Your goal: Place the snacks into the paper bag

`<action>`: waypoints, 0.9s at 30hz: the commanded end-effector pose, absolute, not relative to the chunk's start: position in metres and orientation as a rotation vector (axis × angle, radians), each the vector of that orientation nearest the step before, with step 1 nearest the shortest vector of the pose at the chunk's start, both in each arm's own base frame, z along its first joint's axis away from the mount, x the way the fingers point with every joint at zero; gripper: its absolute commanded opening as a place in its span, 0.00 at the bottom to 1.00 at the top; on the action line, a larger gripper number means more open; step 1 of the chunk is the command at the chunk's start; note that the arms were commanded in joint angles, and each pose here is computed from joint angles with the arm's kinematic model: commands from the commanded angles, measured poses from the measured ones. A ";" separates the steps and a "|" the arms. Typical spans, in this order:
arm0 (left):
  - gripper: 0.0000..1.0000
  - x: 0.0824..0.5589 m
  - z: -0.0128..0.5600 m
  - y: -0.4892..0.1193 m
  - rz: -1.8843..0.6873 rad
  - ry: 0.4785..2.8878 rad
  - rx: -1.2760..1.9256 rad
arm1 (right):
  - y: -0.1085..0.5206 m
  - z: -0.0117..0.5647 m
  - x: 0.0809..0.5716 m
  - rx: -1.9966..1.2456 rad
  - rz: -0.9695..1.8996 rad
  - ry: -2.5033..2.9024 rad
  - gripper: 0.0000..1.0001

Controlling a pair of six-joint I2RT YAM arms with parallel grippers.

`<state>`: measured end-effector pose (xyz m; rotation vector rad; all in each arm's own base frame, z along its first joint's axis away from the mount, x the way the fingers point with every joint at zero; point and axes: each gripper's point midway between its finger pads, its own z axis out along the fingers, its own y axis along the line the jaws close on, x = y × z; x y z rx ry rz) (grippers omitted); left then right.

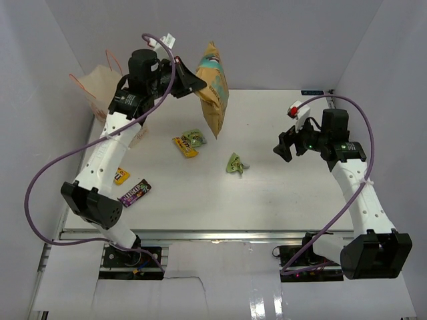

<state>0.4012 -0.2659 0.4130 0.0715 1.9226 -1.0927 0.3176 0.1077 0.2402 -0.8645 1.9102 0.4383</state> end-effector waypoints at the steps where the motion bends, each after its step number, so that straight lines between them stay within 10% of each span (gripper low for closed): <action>1: 0.00 0.392 0.459 -0.241 -1.027 1.807 0.076 | 0.111 0.238 0.320 -0.858 0.468 1.892 0.90; 27: 0.00 0.411 0.616 0.028 -0.403 1.252 -0.500 | 0.108 0.191 0.317 -0.841 0.512 1.978 0.90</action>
